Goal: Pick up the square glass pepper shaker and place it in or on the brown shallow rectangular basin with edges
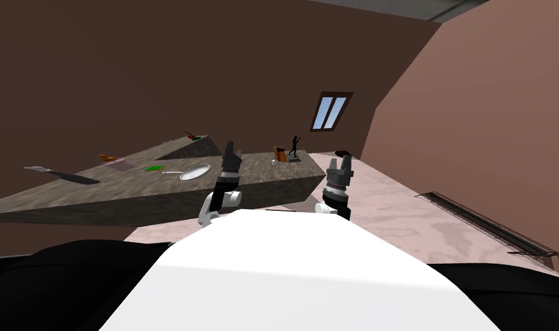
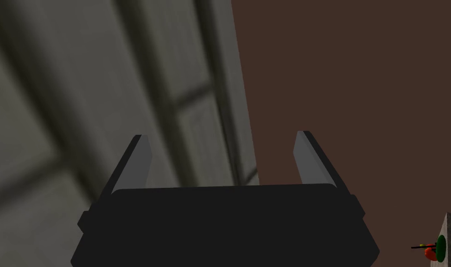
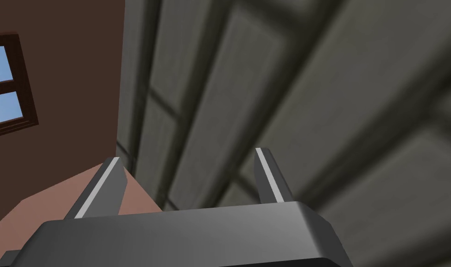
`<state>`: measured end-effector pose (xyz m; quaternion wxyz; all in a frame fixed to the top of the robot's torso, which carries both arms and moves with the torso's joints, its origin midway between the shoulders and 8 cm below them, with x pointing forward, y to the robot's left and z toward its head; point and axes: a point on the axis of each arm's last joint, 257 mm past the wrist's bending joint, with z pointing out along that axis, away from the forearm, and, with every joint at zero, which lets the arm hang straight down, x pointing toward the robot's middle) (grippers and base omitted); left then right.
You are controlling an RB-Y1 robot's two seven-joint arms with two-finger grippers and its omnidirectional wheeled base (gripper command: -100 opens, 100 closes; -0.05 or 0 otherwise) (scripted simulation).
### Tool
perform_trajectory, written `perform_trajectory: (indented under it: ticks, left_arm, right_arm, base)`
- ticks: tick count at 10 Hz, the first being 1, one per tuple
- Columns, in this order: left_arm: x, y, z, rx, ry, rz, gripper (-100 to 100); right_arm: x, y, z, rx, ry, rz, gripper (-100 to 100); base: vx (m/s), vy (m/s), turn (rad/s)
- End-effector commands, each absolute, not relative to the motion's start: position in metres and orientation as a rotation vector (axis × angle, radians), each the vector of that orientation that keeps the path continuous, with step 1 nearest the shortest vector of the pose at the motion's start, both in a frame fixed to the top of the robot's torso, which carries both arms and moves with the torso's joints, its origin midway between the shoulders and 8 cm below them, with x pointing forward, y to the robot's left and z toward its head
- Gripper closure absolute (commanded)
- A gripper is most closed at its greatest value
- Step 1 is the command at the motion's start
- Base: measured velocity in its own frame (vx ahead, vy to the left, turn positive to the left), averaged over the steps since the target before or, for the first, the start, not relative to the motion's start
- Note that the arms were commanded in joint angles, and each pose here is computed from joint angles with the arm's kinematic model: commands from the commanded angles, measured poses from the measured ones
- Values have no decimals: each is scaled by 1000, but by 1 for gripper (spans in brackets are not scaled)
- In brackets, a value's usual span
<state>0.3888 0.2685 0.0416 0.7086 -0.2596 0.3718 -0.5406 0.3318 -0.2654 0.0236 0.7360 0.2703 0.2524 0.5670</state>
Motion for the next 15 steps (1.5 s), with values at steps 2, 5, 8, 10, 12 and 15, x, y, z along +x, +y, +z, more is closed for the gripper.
perform_trajectory:
  ticks: [2,5,8,10,12,15]
  left_arm:
    - [408,273,35,-568,893,-1116,-100]
    - [433,283,22,-574,973,-1006,-100]
    - [459,295,3,-588,1055,-885,-100]
    - [469,302,-10,-612,1100,-834,-100]
    - [478,307,-21,-625,1135,-788,-100]
    - [493,319,-46,-654,1211,-694,-100]
  right_arm:
    - [332,-265,24,594,555,1246,0]
    - [332,-265,24,594,555,1246,0]
    - [332,-265,24,594,555,1246,0]
    - [332,-265,24,594,555,1245,0]
    - [332,-265,24,594,555,1245,0]
    - [332,-265,24,594,555,1245,0]
  base:
    - [2,-2,-193]
    - [6,-5,-175]
    - [12,-10,-194]
    - [11,-10,-81]
    - [9,-9,-97]
    - [15,-15,-125]
